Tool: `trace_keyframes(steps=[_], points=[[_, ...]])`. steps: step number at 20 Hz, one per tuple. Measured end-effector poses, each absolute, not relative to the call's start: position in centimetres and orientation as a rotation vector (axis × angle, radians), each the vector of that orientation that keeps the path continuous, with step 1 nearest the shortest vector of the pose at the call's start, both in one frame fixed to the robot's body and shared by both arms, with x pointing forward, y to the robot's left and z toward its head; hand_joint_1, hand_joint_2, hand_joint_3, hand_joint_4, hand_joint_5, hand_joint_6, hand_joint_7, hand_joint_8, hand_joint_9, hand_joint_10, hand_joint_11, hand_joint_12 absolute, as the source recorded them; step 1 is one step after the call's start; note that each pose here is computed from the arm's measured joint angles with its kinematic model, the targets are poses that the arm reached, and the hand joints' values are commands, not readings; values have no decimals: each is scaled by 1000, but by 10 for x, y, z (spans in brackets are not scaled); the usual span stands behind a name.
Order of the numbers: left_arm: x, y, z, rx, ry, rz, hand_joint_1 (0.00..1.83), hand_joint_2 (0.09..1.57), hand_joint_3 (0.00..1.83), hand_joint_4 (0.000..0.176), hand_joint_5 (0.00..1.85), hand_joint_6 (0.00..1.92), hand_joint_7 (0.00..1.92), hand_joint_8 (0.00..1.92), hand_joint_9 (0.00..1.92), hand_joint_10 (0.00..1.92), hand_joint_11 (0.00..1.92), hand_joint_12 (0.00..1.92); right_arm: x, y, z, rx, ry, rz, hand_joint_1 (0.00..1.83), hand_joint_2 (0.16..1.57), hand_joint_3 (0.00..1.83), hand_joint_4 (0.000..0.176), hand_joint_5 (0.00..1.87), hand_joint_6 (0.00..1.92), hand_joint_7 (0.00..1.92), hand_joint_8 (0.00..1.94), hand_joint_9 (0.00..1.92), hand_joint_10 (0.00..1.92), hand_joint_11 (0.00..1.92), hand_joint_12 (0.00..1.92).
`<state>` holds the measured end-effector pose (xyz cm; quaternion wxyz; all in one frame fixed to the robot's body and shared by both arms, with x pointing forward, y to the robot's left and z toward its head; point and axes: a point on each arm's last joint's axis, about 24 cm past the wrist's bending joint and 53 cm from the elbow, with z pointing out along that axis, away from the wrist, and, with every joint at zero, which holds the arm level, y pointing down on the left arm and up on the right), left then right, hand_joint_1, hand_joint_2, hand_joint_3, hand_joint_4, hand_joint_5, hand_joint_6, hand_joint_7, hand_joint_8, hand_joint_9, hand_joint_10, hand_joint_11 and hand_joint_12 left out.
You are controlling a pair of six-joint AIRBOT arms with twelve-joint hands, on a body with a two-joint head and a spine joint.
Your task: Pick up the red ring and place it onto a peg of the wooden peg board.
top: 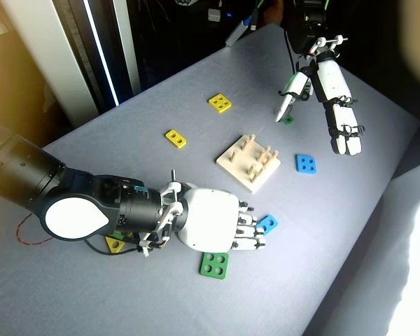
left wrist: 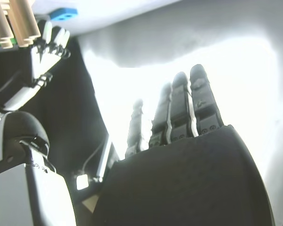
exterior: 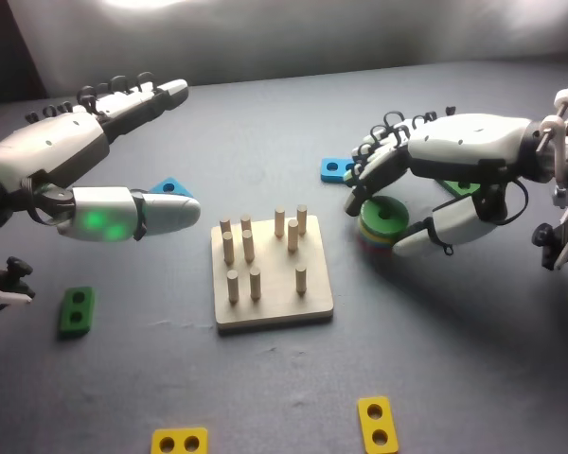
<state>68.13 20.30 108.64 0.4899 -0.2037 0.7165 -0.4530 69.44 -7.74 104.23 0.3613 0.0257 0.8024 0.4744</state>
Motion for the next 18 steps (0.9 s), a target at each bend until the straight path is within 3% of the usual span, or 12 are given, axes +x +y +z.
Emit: trace_keyframes(steps=[1,3,4,12,14,16,17,18], points=[[681,205,1087,-497,1735,-1099,443,962,0,176,36,2,0,0,0,0,0,0,693,-74,1047,74,2056,1258,1095,1234,2,0,752,1331,471,6,193,0,0,266],[682,207,1088,-501,1732,-1094,453,956,0,176,31,0,0,0,0,0,0,0,687,-71,1058,54,2038,1293,1070,1271,1,0,690,1427,359,0,120,0,0,26],[683,209,1088,-506,1729,-1092,461,956,0,176,26,0,0,0,0,0,0,0,684,-69,1064,39,2028,1309,1077,1260,0,0,715,1396,341,3,108,2,0,4],[685,215,1089,-523,1719,-1082,442,958,0,176,15,0,0,0,0,0,0,0,659,-48,1087,-52,1991,1422,1090,1246,0,0,737,1363,340,3,128,17,30,15],[686,216,1089,-524,1717,-1081,460,955,0,176,19,2,0,0,0,0,0,0,659,-49,1089,-52,1985,1428,1089,1248,0,0,733,1370,348,9,169,36,0,629],[686,217,1089,-526,1715,-1079,453,974,5,176,10,0,0,0,0,0,0,0,657,-48,1090,-54,1985,1433,1091,1244,0,0,738,1361,354,3,206,32,0,1024],[686,217,1089,-526,1715,-1079,464,973,4,176,9,0,0,0,0,0,0,0,656,-47,1090,-55,1984,1439,1089,1248,0,0,732,1371,346,1,205,24,0,1095],[686,217,1089,-526,1715,-1079,458,976,5,176,10,0,0,0,0,0,0,0,654,-45,1091,-58,1983,1447,1087,1252,1,0,724,1381,332,5,183,10,0,956]])
